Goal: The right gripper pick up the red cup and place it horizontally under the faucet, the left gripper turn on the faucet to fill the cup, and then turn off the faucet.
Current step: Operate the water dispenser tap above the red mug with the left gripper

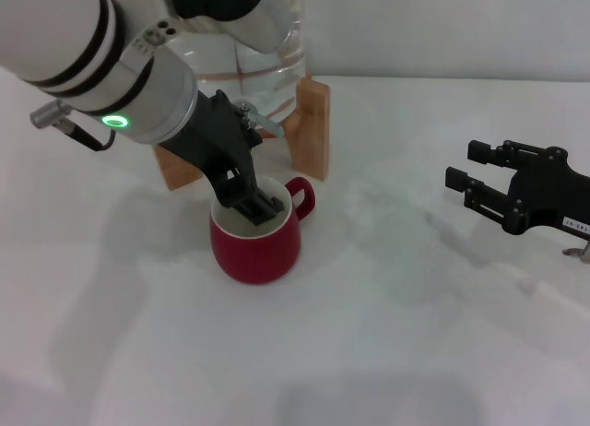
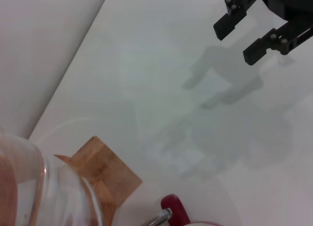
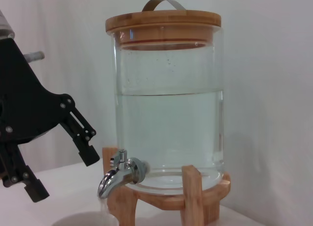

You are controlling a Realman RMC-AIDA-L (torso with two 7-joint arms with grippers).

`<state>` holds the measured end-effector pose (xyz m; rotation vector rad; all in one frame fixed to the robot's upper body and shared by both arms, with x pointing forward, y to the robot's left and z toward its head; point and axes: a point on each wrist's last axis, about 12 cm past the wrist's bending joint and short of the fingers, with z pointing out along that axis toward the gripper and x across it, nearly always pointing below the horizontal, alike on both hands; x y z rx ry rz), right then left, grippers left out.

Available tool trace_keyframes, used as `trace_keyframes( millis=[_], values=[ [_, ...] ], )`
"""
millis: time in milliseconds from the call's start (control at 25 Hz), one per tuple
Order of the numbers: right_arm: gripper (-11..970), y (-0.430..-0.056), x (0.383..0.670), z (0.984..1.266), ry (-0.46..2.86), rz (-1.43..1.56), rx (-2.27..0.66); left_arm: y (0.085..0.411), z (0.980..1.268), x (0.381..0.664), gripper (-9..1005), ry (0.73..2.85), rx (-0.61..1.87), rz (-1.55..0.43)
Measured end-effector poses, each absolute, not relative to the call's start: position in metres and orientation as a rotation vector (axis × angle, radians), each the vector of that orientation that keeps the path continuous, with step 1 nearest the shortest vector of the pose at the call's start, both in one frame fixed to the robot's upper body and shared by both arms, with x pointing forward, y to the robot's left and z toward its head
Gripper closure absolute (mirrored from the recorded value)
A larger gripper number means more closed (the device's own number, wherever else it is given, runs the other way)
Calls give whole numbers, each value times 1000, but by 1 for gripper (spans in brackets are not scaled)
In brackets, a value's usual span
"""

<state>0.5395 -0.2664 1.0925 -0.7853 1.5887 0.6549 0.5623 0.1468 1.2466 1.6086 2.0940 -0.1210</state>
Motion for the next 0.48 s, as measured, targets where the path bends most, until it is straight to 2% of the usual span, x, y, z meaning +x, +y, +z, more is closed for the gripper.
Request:
trace_keyframes(
  millis=[480],
  values=[
    [504,-266,539,1093,1587,656,-787,142,1247,564,154,2081,1631,-114]
  ],
)
